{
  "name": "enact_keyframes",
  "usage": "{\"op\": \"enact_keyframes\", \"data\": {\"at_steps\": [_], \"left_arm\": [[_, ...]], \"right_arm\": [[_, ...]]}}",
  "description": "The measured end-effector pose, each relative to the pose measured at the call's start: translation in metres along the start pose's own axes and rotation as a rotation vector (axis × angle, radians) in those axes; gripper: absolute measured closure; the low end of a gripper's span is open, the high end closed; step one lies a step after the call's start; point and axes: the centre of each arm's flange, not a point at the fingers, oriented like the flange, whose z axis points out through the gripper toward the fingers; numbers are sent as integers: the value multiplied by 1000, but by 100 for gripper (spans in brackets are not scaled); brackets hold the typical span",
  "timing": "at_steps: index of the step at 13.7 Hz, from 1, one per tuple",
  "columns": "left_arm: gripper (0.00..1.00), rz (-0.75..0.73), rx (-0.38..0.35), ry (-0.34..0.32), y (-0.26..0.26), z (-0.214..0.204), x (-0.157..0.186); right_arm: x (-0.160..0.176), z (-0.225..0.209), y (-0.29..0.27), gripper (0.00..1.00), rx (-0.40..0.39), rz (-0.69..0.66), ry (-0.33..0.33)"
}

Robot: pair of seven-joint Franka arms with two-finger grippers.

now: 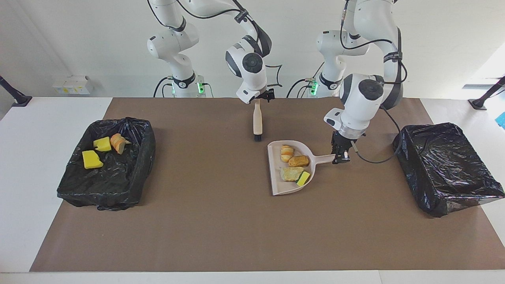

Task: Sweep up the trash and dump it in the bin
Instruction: 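Carry the dustpan over the bin nearest the left gripper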

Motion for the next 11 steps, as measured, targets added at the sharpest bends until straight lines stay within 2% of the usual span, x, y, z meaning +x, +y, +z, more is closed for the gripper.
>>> {"op": "enact_keyframes", "data": {"at_steps": [5,10,11], "left_arm": [[68,-16,-30,38,-28,-68,-57],[68,44,-14,39,-37,-129,-147],[68,48,-10,36,-36,-140,-167]], "right_arm": [[51,-61,32,0,0,36,142],[115,-162,126,0,-74,138,375],[124,-180,144,0,-83,153,406]]}}
